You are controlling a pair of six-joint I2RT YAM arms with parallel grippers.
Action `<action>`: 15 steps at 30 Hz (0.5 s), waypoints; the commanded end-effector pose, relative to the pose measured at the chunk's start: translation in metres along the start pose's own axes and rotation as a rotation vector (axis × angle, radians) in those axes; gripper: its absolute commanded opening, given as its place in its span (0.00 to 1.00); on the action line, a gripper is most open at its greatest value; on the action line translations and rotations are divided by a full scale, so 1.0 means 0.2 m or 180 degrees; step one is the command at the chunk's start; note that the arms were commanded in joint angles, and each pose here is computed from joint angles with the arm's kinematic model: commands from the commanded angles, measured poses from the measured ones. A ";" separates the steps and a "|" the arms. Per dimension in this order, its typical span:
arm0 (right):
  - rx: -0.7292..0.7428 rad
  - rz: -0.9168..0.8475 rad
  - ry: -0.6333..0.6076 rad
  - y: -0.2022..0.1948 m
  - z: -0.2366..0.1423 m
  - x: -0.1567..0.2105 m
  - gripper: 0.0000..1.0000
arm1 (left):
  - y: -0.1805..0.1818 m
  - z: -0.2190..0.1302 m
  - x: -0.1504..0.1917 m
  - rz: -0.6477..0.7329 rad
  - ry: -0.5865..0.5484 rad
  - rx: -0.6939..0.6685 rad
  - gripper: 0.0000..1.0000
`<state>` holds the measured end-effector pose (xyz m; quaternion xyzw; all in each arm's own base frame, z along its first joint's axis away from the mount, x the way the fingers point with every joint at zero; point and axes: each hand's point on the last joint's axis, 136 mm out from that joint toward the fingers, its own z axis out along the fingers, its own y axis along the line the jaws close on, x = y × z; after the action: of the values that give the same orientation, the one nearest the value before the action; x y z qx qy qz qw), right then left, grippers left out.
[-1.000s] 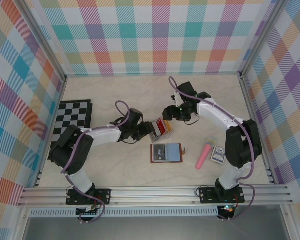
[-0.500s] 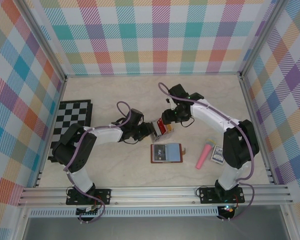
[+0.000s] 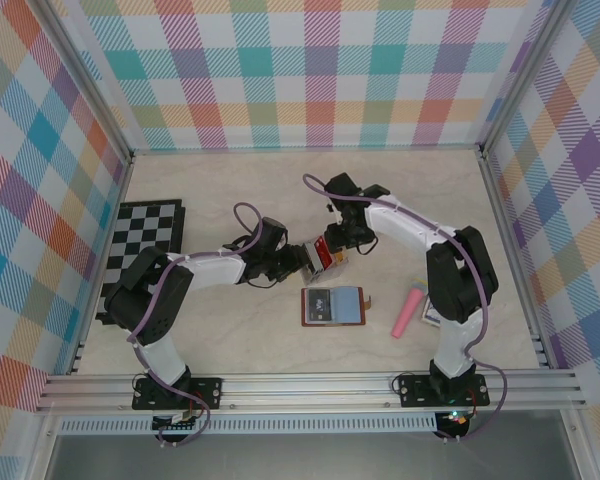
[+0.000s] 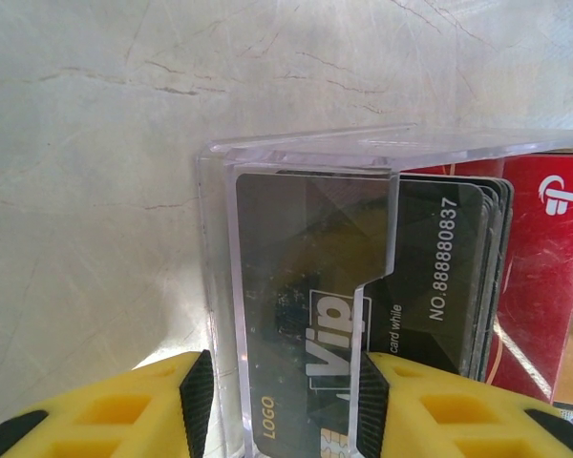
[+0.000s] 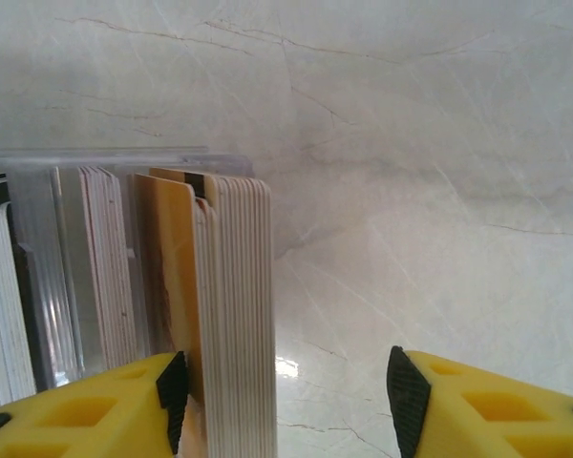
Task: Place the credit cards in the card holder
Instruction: Pick up the credit card from the storage box.
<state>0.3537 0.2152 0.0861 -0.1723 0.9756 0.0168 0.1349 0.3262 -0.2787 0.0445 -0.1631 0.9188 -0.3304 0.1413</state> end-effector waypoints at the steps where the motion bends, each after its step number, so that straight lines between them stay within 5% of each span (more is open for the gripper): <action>1: 0.0269 -0.0058 -0.0078 -0.06 -0.06 -0.03 0.57 | 0.13 0.02 0.03 -0.0063 0.0072 -0.0250 0.45; 15: 0.0192 -0.0170 -0.0171 -0.01 -0.13 -0.05 0.37 | 0.13 0.02 0.04 -0.0070 0.0083 -0.0221 0.45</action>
<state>0.3537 0.2192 0.0947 -0.1919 0.9701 0.0006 0.1488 0.3265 -0.2790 0.0447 -0.1628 0.9184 -0.3315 0.1422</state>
